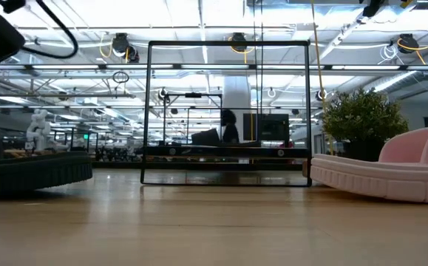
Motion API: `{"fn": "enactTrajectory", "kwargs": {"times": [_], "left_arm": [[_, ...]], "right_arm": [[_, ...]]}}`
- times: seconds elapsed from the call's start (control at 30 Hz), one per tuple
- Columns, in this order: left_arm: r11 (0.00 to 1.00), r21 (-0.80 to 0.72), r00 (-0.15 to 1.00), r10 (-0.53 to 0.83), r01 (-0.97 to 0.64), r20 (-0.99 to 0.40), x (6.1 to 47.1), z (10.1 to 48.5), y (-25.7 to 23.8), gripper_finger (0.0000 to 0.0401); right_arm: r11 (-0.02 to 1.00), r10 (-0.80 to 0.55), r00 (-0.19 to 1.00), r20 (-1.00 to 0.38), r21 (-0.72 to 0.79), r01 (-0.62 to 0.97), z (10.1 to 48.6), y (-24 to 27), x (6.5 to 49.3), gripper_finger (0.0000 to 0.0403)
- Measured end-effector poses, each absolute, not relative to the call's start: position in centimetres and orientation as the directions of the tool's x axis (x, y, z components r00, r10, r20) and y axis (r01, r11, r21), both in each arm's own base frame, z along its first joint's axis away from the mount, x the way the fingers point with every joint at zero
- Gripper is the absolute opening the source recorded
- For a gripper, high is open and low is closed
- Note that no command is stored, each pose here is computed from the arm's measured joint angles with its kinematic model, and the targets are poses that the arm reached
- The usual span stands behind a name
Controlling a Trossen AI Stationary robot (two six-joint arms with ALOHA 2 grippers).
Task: Pick and place slides into the shelf
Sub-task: Put the black slides on the shelf
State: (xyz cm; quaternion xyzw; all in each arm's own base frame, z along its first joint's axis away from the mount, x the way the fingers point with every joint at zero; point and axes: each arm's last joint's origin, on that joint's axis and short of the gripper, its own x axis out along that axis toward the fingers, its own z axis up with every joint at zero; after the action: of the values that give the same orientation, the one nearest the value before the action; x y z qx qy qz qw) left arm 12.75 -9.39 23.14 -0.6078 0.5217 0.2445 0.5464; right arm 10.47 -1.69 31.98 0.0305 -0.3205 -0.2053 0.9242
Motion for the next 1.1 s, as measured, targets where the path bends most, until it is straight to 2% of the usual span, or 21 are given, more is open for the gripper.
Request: {"fn": "enactTrajectory", "kwargs": {"times": [0.1,0.27,0.37,0.8,1.1], "left_arm": [[0.112,-0.435,0.376,-0.343,-0.894,-0.861,12.4,22.4,-10.2,0.0145],[0.047,-0.383,0.345,-0.345,-0.923,-0.873,11.3,20.3,-11.0,0.0145],[0.014,-0.407,0.383,-0.312,-0.913,-0.87,11.0,19.5,-11.1,0.0145],[-0.047,-0.466,0.453,-0.341,-0.884,-0.824,10.6,16.1,-11.3,0.0145],[-0.054,-0.422,0.408,-0.39,-0.905,-0.825,10.1,16.2,-11.3,0.0145]], "right_arm": [[0.914,-0.398,0.706,0.585,0.19,0.358,32.0,-1.7,10.4,0.0196],[0.932,-0.353,0.709,0.611,0.168,0.32,32.2,-1.5,10.3,0.0196],[0.934,-0.349,0.705,0.617,0.167,0.316,32.3,-1.5,10.3,0.0196],[0.934,-0.349,0.705,0.618,0.168,0.316,32.3,-1.5,10.3,0.0196],[0.933,-0.351,0.704,0.618,0.168,0.317,32.3,-1.5,10.3,0.0196]]}}
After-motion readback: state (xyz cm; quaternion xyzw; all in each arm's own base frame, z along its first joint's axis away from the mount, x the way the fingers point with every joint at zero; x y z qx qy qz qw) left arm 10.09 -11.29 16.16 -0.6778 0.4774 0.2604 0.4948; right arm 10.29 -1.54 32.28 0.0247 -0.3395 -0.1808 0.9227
